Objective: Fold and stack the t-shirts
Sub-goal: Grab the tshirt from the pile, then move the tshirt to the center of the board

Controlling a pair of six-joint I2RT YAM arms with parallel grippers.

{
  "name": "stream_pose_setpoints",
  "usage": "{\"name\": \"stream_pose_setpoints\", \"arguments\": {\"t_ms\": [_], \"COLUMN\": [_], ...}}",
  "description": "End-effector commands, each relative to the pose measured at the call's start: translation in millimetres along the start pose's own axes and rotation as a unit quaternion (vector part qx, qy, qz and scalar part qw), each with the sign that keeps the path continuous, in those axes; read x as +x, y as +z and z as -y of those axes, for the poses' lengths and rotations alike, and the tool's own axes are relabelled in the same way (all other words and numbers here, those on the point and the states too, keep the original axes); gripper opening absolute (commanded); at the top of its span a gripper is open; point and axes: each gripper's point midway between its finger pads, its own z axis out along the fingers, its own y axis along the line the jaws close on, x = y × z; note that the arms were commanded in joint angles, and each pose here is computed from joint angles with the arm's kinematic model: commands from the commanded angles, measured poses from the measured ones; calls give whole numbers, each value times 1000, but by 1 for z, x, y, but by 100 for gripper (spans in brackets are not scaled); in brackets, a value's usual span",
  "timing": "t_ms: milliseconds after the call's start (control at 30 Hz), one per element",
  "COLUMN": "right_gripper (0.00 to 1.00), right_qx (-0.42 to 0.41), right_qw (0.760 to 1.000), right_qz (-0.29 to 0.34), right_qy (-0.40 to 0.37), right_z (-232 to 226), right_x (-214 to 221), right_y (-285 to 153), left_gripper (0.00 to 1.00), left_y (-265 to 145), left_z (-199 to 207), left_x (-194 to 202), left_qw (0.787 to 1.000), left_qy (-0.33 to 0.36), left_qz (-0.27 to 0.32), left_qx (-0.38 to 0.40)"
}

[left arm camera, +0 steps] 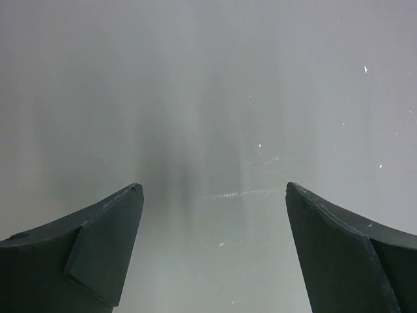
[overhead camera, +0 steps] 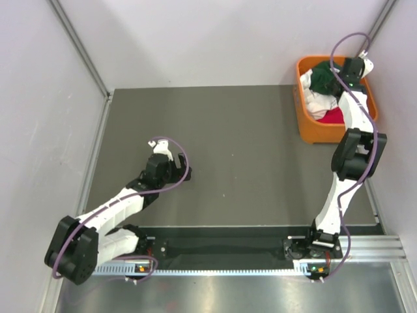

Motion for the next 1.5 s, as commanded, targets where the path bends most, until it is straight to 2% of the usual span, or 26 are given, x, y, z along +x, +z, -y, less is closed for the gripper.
{"name": "stream_pose_setpoints", "arguments": {"t_ms": [0, 33, 67, 133, 233, 300, 333, 400, 433, 500, 567, 600, 700, 833, 900, 933, 1000, 1033, 1100, 1200, 1300, 1333, 1367, 1400, 1433, 1467], "right_gripper": [10, 5, 4, 3, 0, 0, 0, 0, 0, 0, 0, 0, 0, 0, 0, 0, 0, 0, 0, 2, 21, 27, 37, 65, 76, 80], "right_qx": [-49, -52, -57, -55, -87, -102, -120, -153, -174, -235, -281, -343, -464, -572, -590, -584, -555, -521, -474, -434, -410, -416, -413, -401, -394, -386], "right_qw": [998, 998, 996, 995, 986, 983, 977, 970, 961, 946, 930, 912, 867, 809, 798, 802, 820, 841, 865, 887, 899, 896, 897, 901, 903, 905], "right_qz": [45, 45, 71, 87, 144, 147, 170, 179, 204, 206, 225, 209, 162, 95, 82, 80, 84, 98, 101, 93, 52, 33, 20, 2, -5, -12], "right_qy": [-4, -7, -6, -12, -18, -35, -37, -60, -62, -85, -79, -77, -79, -93, -96, -99, -113, -111, -126, -132, -145, -152, -156, -167, -173, -180], "right_z": [-33, -35, -41, -44, -68, -81, -89, -109, -112, -152, -164, -190, -221, -250, -255, -257, -255, -251, -244, -231, -216, -213, -208, -197, -192, -185], "right_x": [-46, -42, -59, -58, -97, -100, -116, -112, -122, -96, -89, -67, -25, 19, 28, 33, 42, 40, 55, 72, 99, 111, 119, 134, 142, 150], "right_y": [-16, -18, -39, -57, -126, -159, -196, -239, -280, -338, -397, -431, -500, -559, -570, -565, -546, -529, -498, -459, -421, -415, -407, -392, -386, -379], "left_gripper": [95, 95, 94, 94, 94, 94, 93, 93, 93, 93, 93, 93, 93, 93, 92, 92, 92, 92, 92, 92, 92, 92, 92, 93, 97, 99], "left_y": [3, 4, 4, 4, 4, 4, 4, 3, 2, 0, -3, -4, -8, -18, -25, -27, -32, -33, -34, -34, -31, -31, -29, -28, -28, -25], "left_z": [15, 14, 14, 14, 14, 15, 15, 15, 14, 13, 13, 12, 9, 0, -4, -7, -8, -8, -9, -10, -8, -8, -8, -7, -6, -8], "left_x": [-21, -20, -20, -20, -20, -20, -19, -20, -19, -23, -24, -26, -29, -36, -41, -44, -47, -46, -47, -47, -47, -47, -45, -44, -46, -43], "left_qw": [999, 1000, 1000, 1000, 1000, 999, 999, 999, 999, 999, 999, 999, 998, 997, 995, 994, 993, 993, 992, 992, 993, 993, 993, 994, 994, 994], "left_qy": [-4, -3, -4, -3, -2, -2, -2, -2, -2, -4, -5, -7, -9, -17, -23, -24, -27, -27, -26, -26, -25, -24, -23, -23, -24, -31], "left_qz": [23, 22, 21, 23, 23, 23, 22, 24, 23, 32, 38, 43, 55, 77, 94, 101, 113, 116, 120, 119, 115, 113, 109, 106, 110, 107], "left_qx": [22, 20, 20, 21, 21, 24, 25, 24, 23, 20, 22, 20, 12, -10, -15, -21, -20, -20, -21, -22, -21, -21, -21, -18, -16, -20]}}
